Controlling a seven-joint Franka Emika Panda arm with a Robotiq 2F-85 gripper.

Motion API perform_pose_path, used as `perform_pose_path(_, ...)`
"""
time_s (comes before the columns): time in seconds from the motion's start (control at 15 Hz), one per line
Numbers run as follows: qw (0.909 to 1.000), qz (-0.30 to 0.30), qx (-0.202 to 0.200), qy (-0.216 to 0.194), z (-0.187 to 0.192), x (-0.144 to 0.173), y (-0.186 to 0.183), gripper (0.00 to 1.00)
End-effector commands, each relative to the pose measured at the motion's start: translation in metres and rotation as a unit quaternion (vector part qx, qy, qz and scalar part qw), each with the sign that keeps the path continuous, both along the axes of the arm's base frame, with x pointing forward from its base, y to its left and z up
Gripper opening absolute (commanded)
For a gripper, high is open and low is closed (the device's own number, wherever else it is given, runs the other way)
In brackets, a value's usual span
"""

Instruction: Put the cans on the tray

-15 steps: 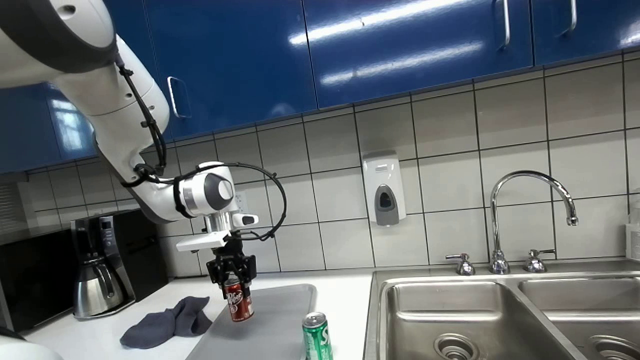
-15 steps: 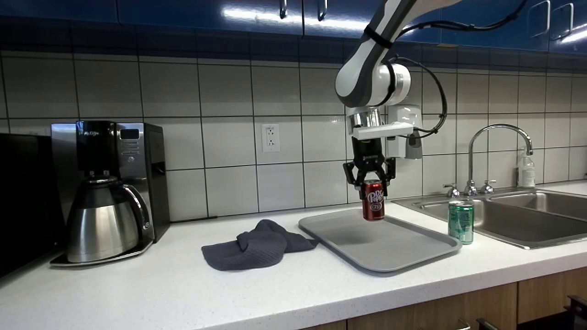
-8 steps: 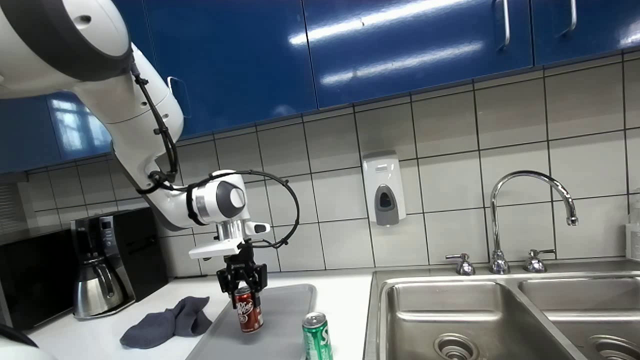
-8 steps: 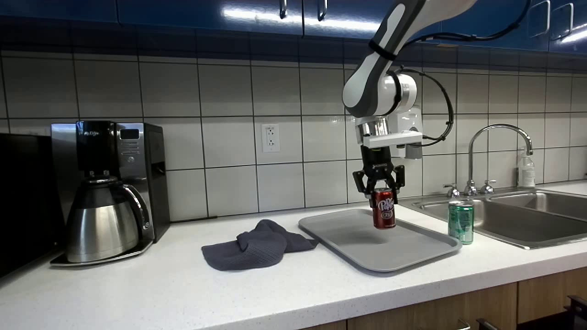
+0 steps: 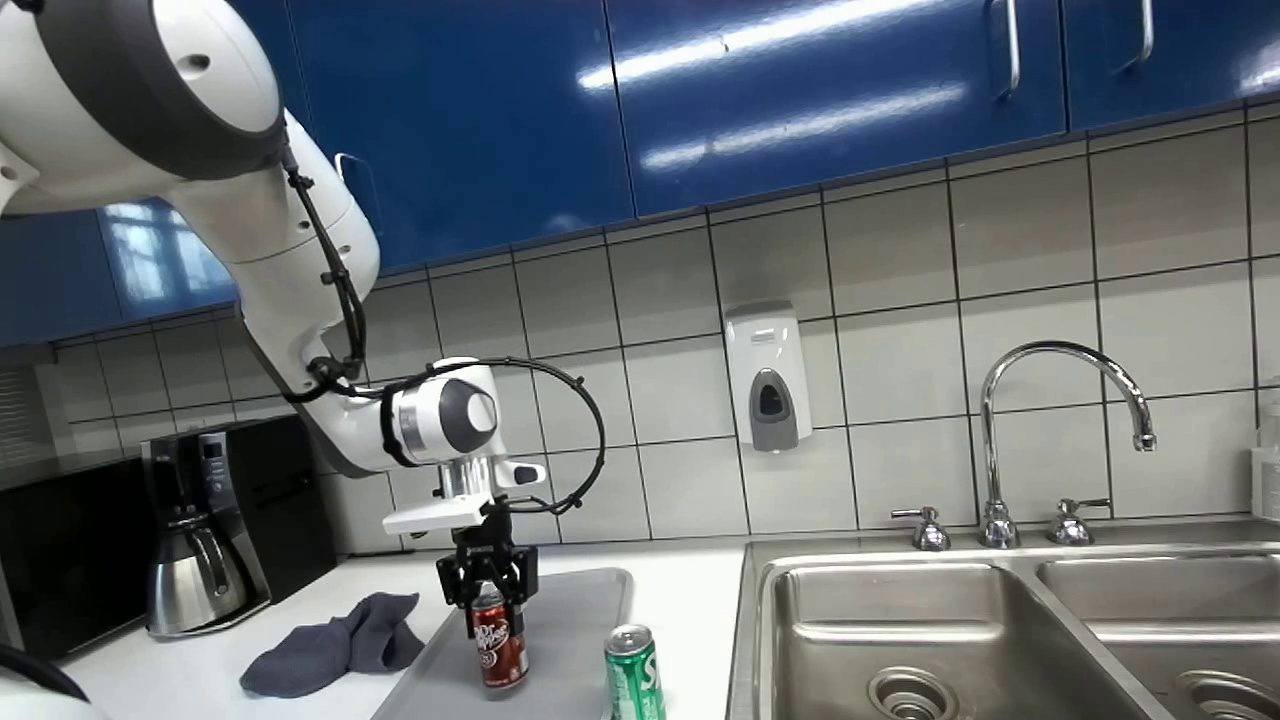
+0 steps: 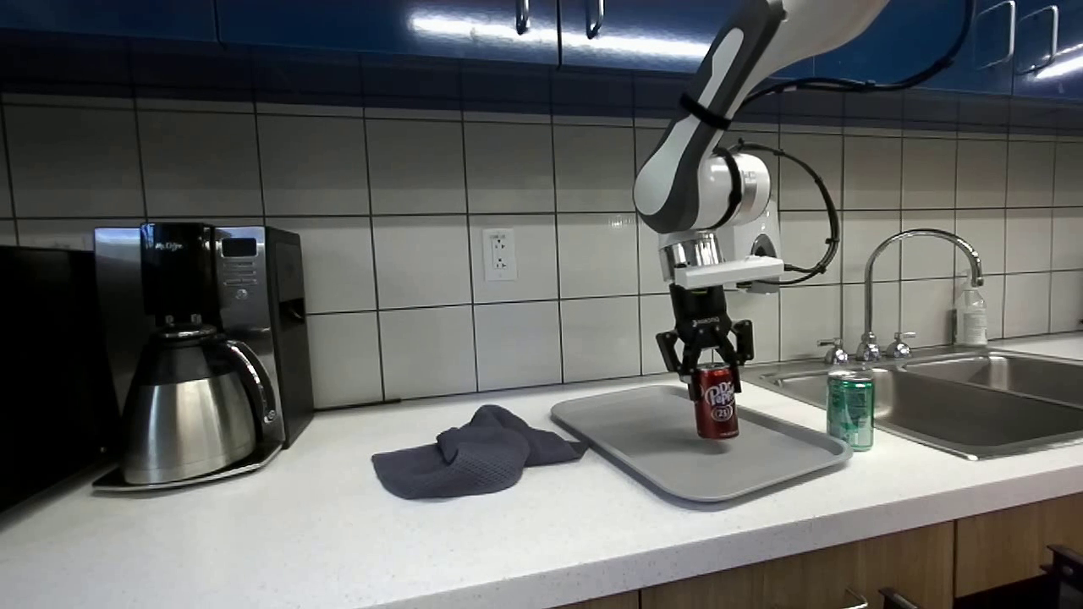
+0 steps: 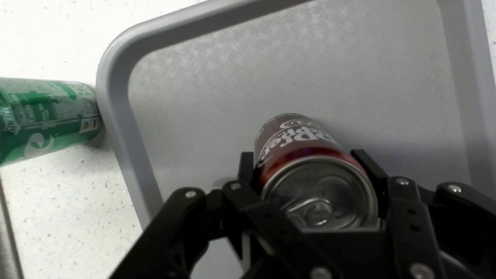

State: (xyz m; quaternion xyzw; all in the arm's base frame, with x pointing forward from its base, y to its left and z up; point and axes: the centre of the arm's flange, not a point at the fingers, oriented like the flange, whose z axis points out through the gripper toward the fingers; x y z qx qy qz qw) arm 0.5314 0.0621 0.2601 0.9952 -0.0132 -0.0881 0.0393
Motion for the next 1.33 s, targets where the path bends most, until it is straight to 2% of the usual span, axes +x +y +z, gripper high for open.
perform_pose_path(0.0, 1.0000, 0.006, 0.004, 0.004, -0.001, 0.000, -0.006, 0.38)
perform_pose_path(0.4, 0.9999, 0.005, 0.003, 0.011, -0.006, -0.001, -0.007, 0.38)
perform_pose_path(0.47, 0.9999, 0.004, 0.003, 0.014, -0.006, -0.002, -0.006, 0.71)
perform_pose_path(0.53, 0.9998, 0.006, 0.003, 0.016, -0.006, -0.003, -0.006, 0.90)
perform_pose_path(0.67, 0.9998, 0.008, 0.005, 0.018, -0.003, -0.005, -0.005, 0.99)
perform_pose_path(0.87, 0.9997, 0.018, 0.009, 0.015, 0.013, -0.008, -0.005, 1.00)
perform_pose_path(1.27, 0.9978, 0.059, 0.030, -0.005, 0.075, -0.014, -0.010, 1.00)
